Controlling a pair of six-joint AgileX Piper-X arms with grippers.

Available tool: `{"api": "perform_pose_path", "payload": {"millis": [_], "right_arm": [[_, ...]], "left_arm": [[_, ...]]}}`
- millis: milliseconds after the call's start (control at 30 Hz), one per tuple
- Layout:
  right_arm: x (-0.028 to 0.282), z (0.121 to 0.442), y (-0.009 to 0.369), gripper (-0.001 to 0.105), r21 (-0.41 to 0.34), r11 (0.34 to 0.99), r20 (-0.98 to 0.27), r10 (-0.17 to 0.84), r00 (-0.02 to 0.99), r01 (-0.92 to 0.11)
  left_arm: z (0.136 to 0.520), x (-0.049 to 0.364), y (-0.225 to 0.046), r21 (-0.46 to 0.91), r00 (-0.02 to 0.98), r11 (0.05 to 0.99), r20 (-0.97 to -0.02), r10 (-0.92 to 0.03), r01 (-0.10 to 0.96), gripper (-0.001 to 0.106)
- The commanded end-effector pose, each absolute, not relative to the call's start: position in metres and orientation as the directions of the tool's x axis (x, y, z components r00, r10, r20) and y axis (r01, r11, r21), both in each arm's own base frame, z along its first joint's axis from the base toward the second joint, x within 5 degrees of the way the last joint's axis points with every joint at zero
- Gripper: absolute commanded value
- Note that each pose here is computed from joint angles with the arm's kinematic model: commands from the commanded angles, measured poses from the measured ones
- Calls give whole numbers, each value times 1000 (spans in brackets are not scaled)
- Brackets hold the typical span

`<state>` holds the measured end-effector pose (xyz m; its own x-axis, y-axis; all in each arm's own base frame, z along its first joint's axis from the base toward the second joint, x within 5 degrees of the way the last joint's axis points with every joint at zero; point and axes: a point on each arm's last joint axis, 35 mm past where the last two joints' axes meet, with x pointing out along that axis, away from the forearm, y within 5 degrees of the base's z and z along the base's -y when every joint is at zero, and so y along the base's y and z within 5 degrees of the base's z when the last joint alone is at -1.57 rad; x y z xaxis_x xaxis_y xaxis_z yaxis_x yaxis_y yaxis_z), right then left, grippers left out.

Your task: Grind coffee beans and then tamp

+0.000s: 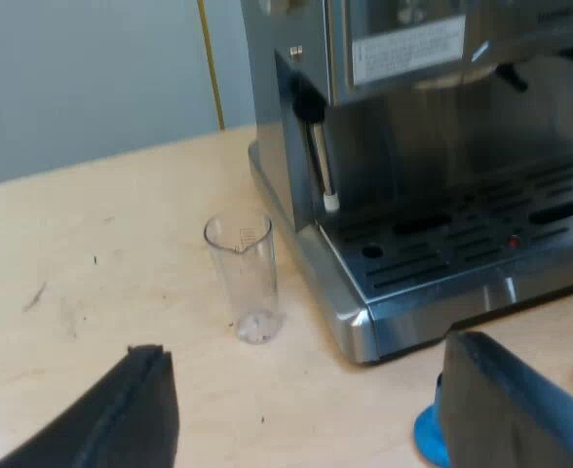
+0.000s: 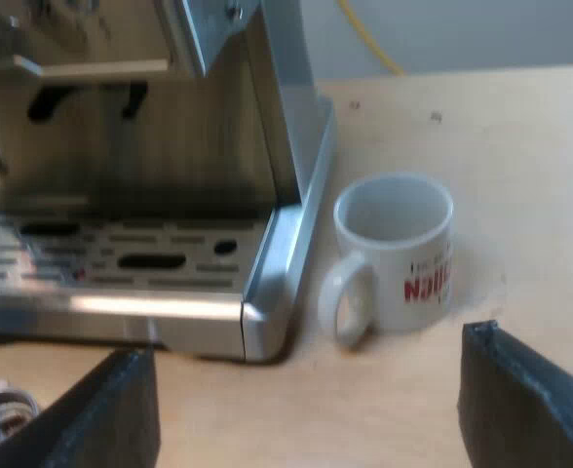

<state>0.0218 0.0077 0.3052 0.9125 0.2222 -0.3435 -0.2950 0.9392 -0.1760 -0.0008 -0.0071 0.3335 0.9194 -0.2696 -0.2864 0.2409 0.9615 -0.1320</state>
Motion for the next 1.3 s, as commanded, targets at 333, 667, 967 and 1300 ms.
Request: {"api": "perform_pose_path", "payload": {"millis": [333, 667, 967, 1300], "right_arm": [[41, 261, 8, 66, -107, 944, -465, 231, 855, -313], [42, 248, 8, 66, -85, 944, -518, 231, 824, -318], [41, 247, 8, 66, -87, 942, -534, 231, 814, -324], [41, 247, 8, 66, -88, 948, -536, 215, 817, -307]], "left_arm": [[301, 25, -10, -156, 887, 954, -356, -295, 255, 59], [288, 33, -12, -174, 867, 943, -375, -329, 283, 59], [288, 33, -12, -174, 867, 943, -374, -329, 283, 59], [288, 33, -12, -174, 867, 943, -374, -329, 283, 59]]}}
